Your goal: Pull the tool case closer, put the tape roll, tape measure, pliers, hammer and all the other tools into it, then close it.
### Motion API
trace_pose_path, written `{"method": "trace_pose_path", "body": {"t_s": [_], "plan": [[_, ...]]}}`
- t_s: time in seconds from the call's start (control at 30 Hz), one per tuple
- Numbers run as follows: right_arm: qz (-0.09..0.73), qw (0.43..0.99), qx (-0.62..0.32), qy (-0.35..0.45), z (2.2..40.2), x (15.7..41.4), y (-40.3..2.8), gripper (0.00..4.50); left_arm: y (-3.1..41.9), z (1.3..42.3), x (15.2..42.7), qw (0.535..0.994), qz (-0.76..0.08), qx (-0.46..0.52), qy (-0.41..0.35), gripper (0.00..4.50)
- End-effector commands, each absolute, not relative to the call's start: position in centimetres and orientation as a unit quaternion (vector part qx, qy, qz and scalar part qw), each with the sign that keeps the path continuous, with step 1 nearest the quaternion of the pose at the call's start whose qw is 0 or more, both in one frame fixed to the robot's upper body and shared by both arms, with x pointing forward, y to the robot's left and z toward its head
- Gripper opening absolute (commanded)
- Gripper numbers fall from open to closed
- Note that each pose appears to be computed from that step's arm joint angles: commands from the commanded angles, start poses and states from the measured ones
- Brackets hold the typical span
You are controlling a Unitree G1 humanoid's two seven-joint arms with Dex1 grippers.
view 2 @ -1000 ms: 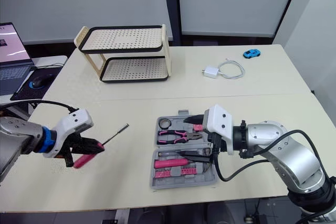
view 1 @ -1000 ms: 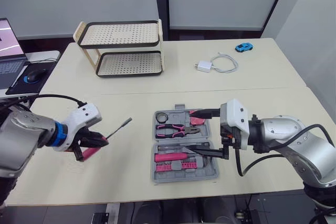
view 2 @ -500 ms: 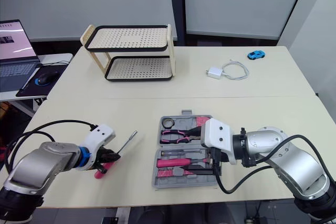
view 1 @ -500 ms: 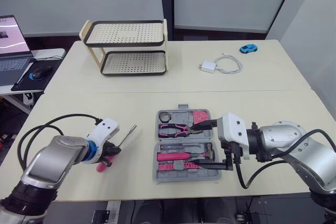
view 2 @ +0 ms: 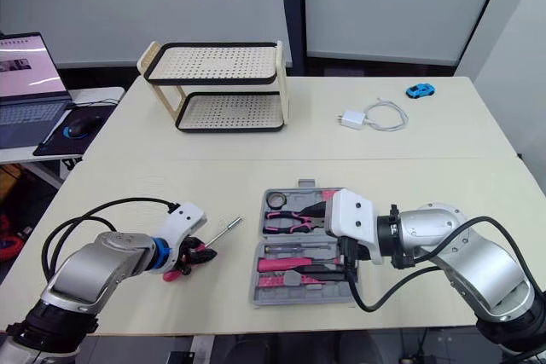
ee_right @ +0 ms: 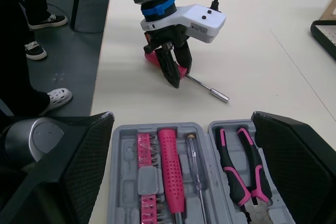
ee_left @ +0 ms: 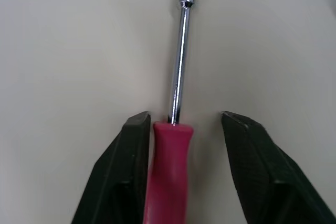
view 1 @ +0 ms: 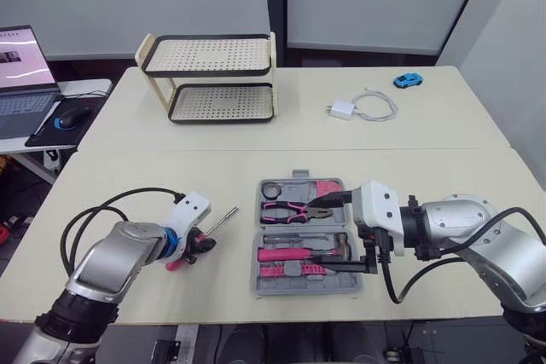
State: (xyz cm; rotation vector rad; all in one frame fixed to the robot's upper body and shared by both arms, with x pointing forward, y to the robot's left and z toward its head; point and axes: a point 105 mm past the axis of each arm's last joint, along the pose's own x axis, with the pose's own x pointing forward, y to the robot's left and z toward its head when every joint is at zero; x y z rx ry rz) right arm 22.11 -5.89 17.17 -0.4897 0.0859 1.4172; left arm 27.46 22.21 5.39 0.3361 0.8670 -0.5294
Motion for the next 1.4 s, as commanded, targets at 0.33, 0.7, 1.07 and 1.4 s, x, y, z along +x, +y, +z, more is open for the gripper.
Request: {"method": "trace_pose_path", "body": {"t_s": [0.33,0.7,1.07,1.4], "plan": [[0.653,0.720,-0.233,-0.010,17.5,24.1,-4.1,4.50,29.0,13.1,21.5,0.910,-0.251,0.133,0.302,4.47],[0.660,0.713,-0.236,-0.036,17.8,24.8,-3.2,4.50,32.2,13.4,13.8,0.930,-0.231,0.066,0.279,4.47],[0.672,0.704,-0.228,-0.022,17.7,24.1,-3.2,4.50,30.3,13.3,16.8,0.935,-0.255,0.108,0.220,4.47],[0.667,0.707,-0.234,-0.010,17.8,23.8,-3.5,4.50,27.6,8.8,21.8,0.927,-0.285,0.136,0.203,4.47]]}}
